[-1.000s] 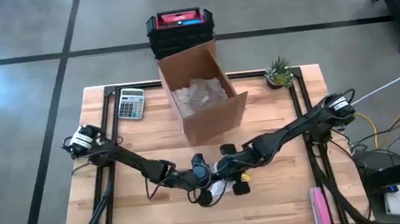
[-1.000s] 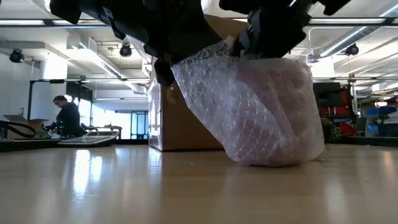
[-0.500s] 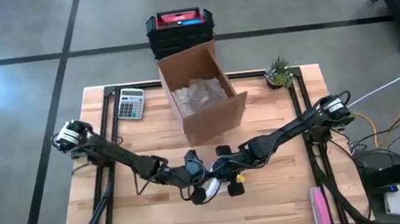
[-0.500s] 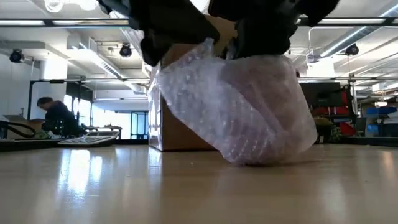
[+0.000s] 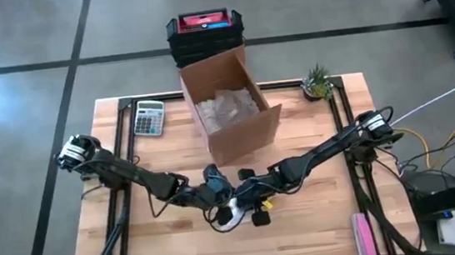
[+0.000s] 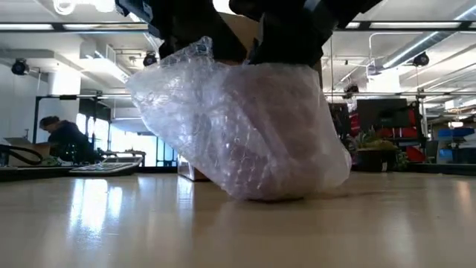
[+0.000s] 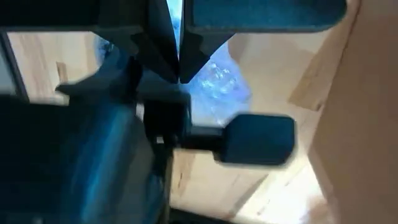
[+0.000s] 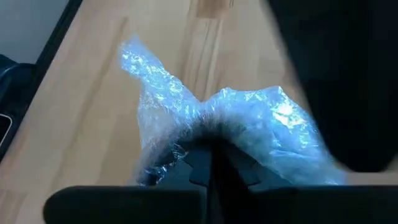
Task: Wrap mug
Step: Wrap the purple mug with the bubble wrap
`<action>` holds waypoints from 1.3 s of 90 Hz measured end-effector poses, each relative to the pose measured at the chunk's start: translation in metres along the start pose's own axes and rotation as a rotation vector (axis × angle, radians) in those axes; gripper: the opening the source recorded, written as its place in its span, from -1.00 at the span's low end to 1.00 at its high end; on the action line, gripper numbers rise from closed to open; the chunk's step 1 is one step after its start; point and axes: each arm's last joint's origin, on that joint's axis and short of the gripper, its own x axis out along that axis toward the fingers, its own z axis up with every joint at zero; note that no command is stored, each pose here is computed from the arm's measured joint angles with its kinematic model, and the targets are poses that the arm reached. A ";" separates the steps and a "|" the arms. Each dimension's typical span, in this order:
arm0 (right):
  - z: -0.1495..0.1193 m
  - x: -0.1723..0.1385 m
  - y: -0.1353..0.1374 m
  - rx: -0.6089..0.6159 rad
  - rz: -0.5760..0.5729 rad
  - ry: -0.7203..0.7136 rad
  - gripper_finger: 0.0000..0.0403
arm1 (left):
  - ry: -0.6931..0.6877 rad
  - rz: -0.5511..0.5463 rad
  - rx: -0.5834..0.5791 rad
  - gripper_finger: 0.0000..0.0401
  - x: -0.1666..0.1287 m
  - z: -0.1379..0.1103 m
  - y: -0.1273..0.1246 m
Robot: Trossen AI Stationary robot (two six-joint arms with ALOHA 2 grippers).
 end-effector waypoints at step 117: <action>0.011 -0.045 0.000 -0.114 -0.029 0.122 -1.00 | 0.011 -0.063 -0.006 -1.00 0.027 -0.023 -0.008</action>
